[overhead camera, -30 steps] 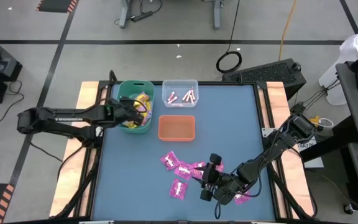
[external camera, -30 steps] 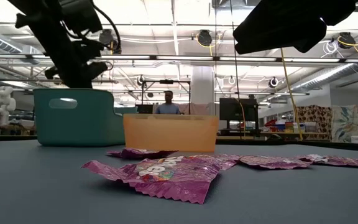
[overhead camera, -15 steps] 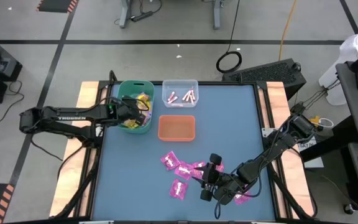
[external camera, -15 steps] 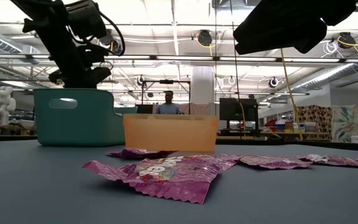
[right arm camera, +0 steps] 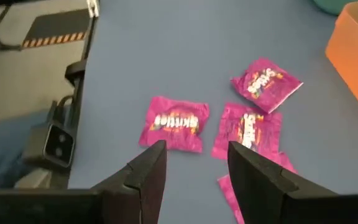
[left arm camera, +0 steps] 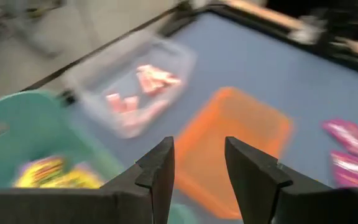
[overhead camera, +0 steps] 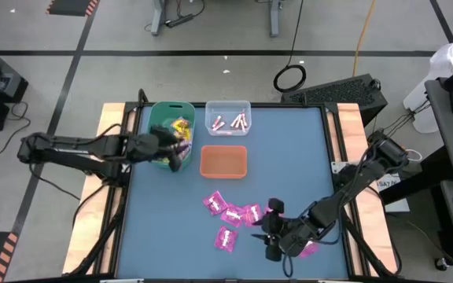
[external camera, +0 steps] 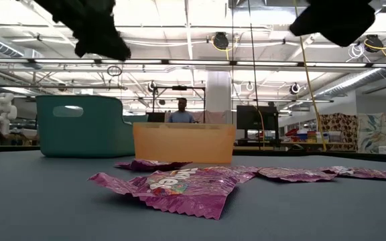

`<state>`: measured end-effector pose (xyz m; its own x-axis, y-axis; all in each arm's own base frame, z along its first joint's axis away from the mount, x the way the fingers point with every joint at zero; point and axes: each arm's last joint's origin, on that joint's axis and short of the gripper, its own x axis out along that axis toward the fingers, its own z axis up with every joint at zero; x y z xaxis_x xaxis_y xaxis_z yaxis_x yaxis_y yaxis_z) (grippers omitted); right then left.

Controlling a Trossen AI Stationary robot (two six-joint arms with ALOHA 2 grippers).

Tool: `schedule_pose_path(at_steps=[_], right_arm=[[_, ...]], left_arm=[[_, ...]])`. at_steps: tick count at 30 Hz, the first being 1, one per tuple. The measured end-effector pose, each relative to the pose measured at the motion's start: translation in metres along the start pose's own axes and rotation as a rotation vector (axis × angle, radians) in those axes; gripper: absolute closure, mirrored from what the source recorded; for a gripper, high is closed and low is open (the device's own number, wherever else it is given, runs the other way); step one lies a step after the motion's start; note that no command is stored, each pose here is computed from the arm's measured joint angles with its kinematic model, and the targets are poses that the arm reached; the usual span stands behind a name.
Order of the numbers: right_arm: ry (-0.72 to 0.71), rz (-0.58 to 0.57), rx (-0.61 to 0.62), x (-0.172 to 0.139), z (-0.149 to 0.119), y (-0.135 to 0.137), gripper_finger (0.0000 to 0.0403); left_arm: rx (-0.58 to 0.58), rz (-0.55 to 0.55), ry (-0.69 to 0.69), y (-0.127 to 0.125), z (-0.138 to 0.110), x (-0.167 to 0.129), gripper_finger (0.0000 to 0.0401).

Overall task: Sort candy
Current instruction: Put the violet candy into the orange bin

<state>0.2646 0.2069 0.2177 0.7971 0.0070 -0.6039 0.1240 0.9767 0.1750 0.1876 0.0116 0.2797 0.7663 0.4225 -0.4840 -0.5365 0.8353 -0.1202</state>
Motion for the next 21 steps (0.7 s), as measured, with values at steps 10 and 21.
schedule_pose_path(at_steps=[10, 21], right_arm=[[0.266, -0.163, -0.013, -0.014, -0.033, -0.013, 0.0227], [0.276, -0.259, -0.185, -0.02, -0.07, 0.001, 0.0191]], left_arm=[[0.176, -0.323, -0.044, -0.064, -0.017, -0.015, 0.0253], [0.319, -0.457, -0.159, -0.127, -0.043, 0.005, 0.0253]])
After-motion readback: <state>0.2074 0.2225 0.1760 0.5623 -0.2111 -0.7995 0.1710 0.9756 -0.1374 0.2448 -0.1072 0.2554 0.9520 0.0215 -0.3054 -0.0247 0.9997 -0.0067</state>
